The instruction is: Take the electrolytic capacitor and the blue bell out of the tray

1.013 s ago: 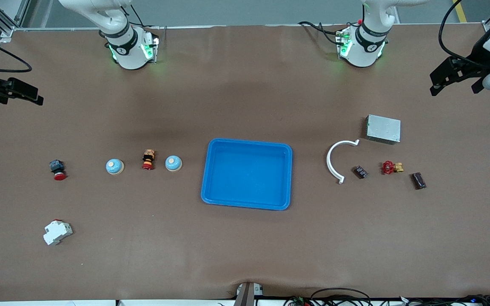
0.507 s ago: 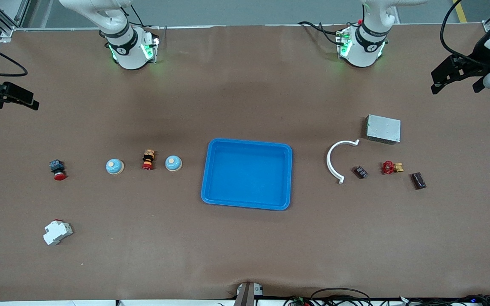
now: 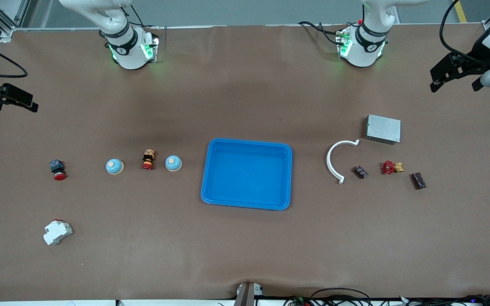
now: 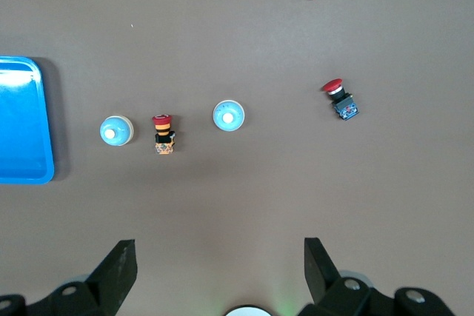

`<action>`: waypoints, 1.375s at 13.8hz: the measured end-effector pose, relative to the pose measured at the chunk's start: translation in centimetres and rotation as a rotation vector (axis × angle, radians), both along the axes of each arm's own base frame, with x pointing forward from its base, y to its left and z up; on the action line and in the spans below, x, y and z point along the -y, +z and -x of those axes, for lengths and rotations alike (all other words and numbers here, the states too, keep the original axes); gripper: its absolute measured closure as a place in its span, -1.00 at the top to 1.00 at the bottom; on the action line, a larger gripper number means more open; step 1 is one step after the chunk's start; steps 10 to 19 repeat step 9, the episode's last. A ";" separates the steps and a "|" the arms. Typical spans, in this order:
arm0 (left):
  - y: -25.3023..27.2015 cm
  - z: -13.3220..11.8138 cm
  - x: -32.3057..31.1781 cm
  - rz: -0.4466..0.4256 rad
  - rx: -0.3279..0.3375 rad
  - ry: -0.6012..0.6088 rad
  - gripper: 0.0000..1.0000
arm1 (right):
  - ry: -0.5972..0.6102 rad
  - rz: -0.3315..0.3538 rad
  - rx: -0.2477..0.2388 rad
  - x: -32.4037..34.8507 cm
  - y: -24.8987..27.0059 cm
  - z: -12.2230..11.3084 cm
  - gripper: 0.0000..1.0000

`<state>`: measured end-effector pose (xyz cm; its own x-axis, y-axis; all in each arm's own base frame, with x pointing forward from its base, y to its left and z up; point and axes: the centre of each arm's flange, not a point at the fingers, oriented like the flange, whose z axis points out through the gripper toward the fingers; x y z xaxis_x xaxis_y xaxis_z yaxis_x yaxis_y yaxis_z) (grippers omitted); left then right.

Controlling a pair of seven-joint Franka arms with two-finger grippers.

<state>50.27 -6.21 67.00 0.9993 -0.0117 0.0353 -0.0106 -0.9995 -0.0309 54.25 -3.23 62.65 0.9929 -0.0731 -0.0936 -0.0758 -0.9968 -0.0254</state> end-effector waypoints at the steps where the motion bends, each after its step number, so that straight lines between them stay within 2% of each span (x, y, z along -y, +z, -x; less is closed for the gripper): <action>1: 0.0 0.0 0.0 0.000 -0.003 0.000 1.00 | 0.001 0.006 0.001 0.0 0.0 0.0 1.00; 7: 0.4 -0.3 -0.1 0.002 0.006 0.000 1.00 | 0.033 0.046 0.005 -1.2 -0.1 -0.2 1.00; 19: 0.6 -0.4 -0.1 0.003 0.011 0.000 1.00 | 0.033 0.047 0.006 -1.2 -0.1 -0.3 1.00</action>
